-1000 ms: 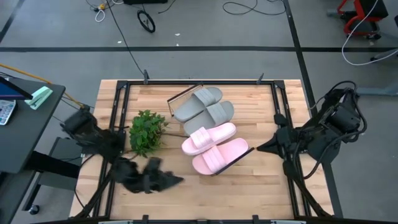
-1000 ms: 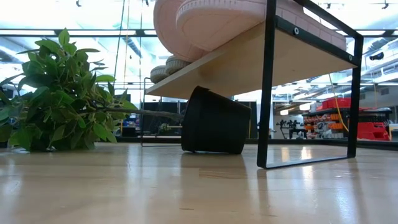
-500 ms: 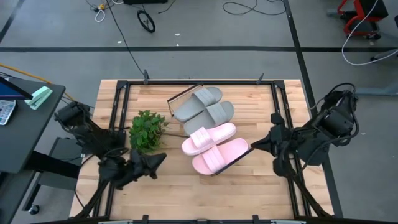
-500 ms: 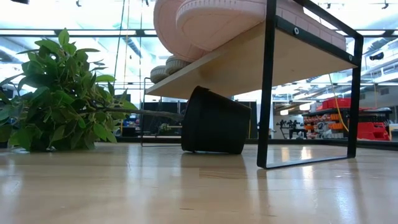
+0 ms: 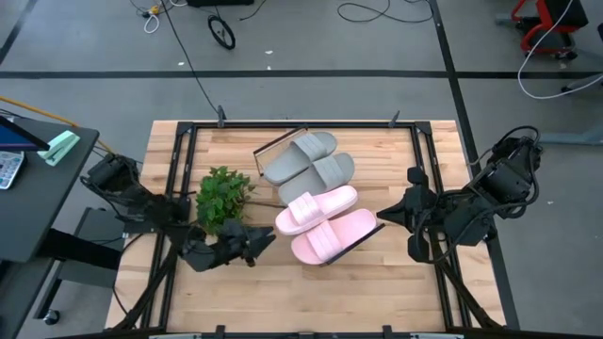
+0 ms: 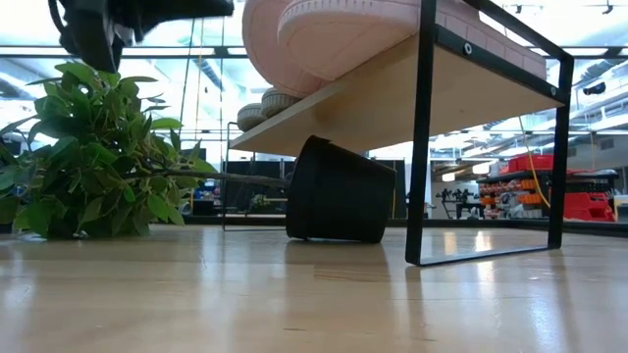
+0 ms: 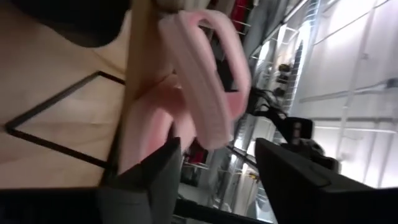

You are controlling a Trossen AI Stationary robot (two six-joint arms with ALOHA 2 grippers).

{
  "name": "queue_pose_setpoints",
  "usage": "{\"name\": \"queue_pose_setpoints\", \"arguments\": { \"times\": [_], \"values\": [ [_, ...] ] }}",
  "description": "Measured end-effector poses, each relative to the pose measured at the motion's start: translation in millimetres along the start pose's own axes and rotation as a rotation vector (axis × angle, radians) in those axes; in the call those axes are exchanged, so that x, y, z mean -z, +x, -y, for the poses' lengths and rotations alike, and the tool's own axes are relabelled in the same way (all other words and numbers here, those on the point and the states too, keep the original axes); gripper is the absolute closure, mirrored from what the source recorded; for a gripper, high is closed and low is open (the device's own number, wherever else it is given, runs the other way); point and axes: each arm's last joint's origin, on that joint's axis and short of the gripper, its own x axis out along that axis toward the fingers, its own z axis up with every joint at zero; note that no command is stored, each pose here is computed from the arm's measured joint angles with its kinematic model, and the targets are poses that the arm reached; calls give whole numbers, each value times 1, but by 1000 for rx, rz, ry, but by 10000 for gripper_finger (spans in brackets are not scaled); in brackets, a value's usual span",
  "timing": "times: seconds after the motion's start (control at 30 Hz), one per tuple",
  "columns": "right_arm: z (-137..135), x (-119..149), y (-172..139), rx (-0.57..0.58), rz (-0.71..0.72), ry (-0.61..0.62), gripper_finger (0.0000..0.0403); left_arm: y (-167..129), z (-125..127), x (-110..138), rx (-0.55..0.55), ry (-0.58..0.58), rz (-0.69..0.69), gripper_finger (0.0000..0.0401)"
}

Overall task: Pick and place slides into the shelf
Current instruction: Put the pink slide on the shelf

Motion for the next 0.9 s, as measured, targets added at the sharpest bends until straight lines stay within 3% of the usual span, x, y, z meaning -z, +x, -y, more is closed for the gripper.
{"name": "queue_pose_setpoints", "arguments": {
  "times": [0.23,0.47,0.67,0.9],
  "values": [
    [0,0,0,0,0,0,400,15,1,-9,-3,-17,33,148],
    [0,0,0,0,0,-1,400,29,2,-17,-39,-2,-8,146],
    [0,0,0,1,1,-1,400,38,4,-23,-39,31,0,177],
    [0,0,0,6,4,-1,400,41,3,-25,-55,49,-2,263]
  ]
}}
